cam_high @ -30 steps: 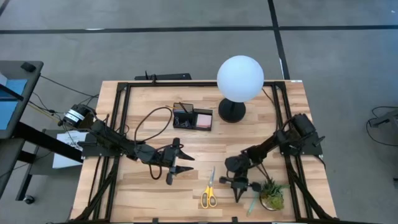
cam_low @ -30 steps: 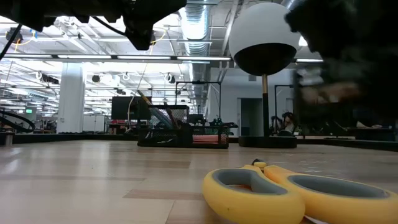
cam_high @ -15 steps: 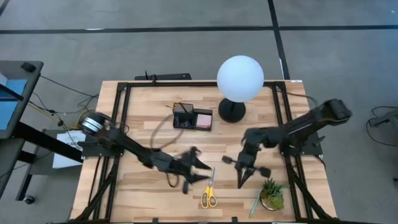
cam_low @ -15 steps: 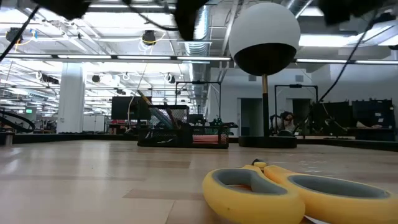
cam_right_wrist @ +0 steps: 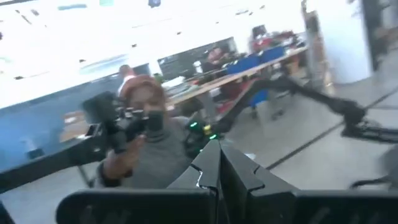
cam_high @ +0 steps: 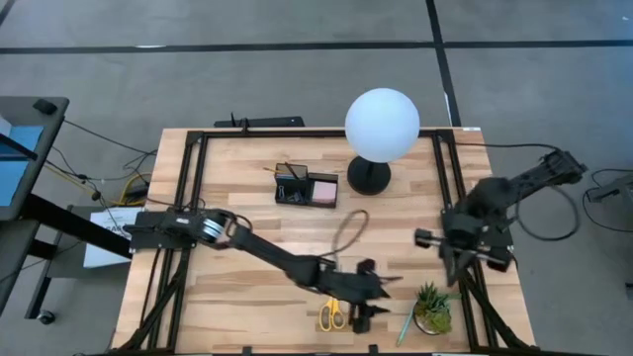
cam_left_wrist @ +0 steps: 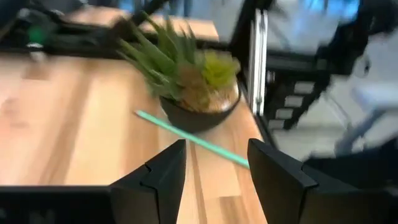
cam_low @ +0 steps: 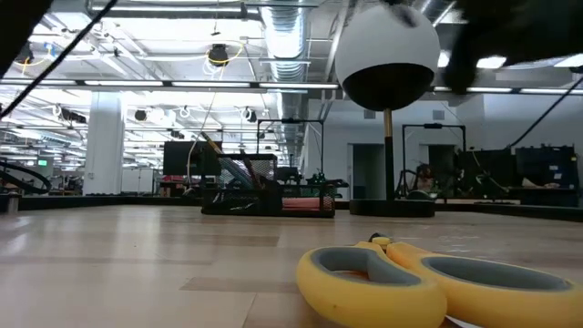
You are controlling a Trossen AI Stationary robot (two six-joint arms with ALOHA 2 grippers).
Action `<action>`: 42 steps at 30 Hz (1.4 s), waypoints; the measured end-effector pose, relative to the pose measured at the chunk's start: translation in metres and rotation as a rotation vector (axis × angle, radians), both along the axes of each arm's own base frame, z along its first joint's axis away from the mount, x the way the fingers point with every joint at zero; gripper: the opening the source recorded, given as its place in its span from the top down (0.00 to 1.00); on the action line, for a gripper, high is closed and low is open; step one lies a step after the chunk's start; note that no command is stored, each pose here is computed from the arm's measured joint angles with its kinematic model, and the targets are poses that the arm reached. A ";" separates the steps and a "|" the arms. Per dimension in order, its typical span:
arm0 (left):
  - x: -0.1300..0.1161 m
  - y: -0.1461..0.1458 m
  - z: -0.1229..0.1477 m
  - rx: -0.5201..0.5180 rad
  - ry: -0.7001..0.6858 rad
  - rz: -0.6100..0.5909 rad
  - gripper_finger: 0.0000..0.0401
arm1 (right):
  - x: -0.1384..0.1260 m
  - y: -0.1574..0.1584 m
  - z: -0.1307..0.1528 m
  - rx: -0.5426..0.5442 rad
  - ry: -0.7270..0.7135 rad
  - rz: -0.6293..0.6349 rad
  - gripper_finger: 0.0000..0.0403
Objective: Pick and place office supplies into organizer
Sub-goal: Put the blue pencil into the black desk organizer
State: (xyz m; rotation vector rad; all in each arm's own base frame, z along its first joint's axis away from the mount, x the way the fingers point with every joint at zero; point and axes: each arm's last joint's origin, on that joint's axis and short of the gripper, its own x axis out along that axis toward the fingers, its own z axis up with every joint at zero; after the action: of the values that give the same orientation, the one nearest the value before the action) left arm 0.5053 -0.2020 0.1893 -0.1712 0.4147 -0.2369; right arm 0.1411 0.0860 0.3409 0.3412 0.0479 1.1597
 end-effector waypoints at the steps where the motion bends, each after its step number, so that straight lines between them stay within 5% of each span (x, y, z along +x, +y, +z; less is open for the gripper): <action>1: 0.008 -0.004 0.003 0.025 0.007 -0.034 0.58 | -0.005 -0.002 0.001 -0.004 -0.008 -0.024 1.00; 6: 0.036 -0.031 0.011 0.060 -0.034 -0.255 0.58 | -0.016 -0.011 -0.011 -0.095 0.092 -0.245 1.00; 9: 0.038 -0.038 -0.013 0.015 -0.101 -0.308 0.58 | -0.015 -0.014 -0.018 -0.152 0.150 -0.345 1.00; 13: 0.040 -0.041 -0.030 -0.067 -0.056 -0.247 0.58 | -0.015 -0.014 -0.015 -0.130 0.117 -0.367 0.99; 16: 0.042 -0.040 -0.038 -0.031 -0.063 -0.187 0.58 | -0.013 -0.014 -0.011 -0.101 0.080 -0.370 0.99; 21: 0.040 -0.043 -0.043 0.022 -0.020 -0.273 0.58 | -0.005 -0.004 -0.024 -0.204 0.129 -0.335 1.00; 27: 0.020 -0.029 0.007 0.072 0.190 -0.310 0.58 | 0.018 0.024 -0.056 -0.386 0.264 -0.304 1.00; 35: -0.030 -0.004 0.094 0.393 0.307 -0.077 0.58 | 0.015 0.082 -0.068 -0.488 0.436 -0.110 1.00; 42: -0.083 0.017 0.167 0.464 0.328 0.052 0.58 | 0.006 0.121 -0.109 -0.742 0.547 -0.208 1.00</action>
State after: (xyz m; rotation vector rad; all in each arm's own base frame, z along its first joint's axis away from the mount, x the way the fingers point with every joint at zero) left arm 0.4223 -0.1845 0.3562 0.2384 0.7775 -0.0550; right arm 0.1470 0.2072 0.2317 -0.0110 0.8787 0.7460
